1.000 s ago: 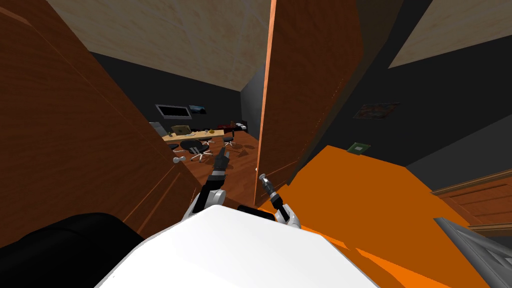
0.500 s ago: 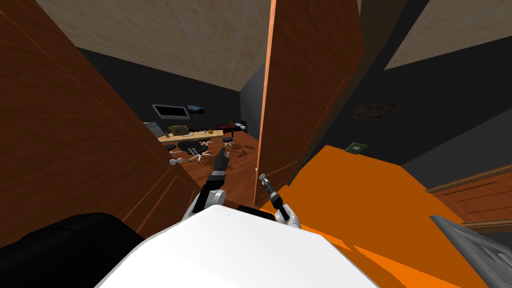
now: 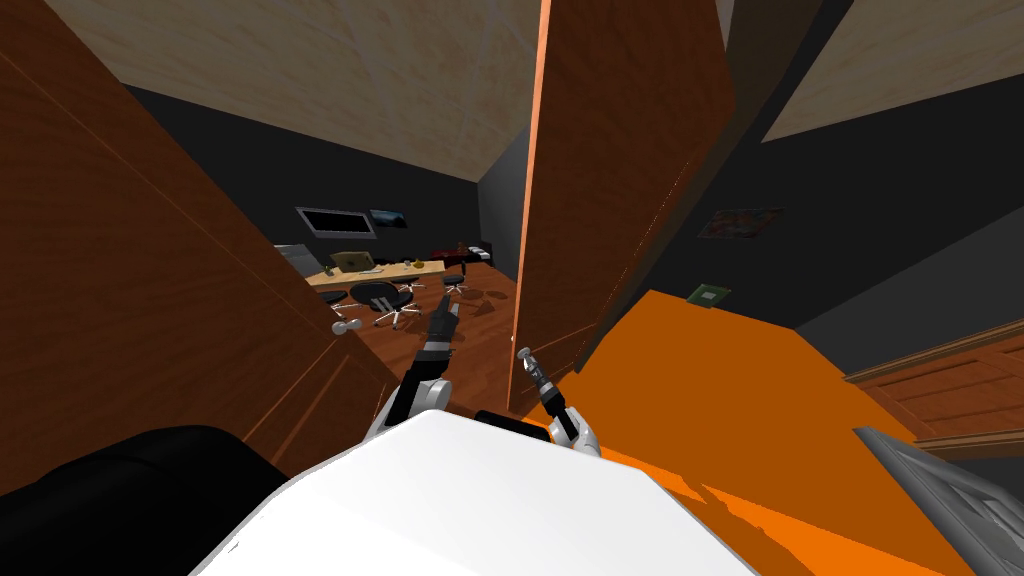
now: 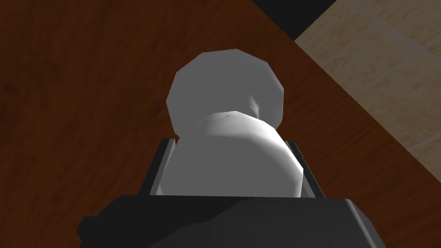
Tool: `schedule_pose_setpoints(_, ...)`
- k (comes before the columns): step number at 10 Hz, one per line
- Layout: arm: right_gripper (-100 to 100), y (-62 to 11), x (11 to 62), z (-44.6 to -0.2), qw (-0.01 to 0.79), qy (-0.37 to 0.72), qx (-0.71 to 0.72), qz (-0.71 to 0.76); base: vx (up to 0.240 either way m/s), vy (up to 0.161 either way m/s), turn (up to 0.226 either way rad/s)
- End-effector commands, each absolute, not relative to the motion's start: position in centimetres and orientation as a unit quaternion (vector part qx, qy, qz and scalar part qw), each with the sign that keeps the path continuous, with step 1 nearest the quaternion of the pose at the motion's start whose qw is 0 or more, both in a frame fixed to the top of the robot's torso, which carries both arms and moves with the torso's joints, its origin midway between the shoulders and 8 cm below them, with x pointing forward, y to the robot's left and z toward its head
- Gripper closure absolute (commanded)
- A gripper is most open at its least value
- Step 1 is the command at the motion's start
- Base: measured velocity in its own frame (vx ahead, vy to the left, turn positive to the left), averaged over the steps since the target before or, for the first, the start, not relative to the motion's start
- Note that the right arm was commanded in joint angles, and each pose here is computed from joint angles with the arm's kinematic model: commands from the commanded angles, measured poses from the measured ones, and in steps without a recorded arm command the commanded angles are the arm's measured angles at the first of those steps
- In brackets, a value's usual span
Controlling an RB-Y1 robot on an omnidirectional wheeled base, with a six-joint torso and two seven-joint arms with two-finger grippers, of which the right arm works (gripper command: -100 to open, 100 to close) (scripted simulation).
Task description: Push the door open
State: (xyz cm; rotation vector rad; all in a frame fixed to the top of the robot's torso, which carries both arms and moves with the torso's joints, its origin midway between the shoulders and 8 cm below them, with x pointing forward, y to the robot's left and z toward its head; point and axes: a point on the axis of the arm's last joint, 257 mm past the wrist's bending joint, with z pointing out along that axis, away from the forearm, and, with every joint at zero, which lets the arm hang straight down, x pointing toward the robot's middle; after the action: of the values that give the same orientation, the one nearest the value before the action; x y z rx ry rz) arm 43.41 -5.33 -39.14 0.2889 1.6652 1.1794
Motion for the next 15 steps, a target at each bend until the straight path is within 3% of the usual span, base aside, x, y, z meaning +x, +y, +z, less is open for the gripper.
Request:
schedule_pose_setpoints(1, 100, -6.06, 43.88, -39.02, 0.509, 0.688, 0.139, 0.498, 0.042, 0.041, -0.021)
schedule_pose_setpoints(15, 100, -6.31, 44.65, -38.92, 0.400, 0.632, 0.302, 0.591, 0.043, 0.039, -0.037)
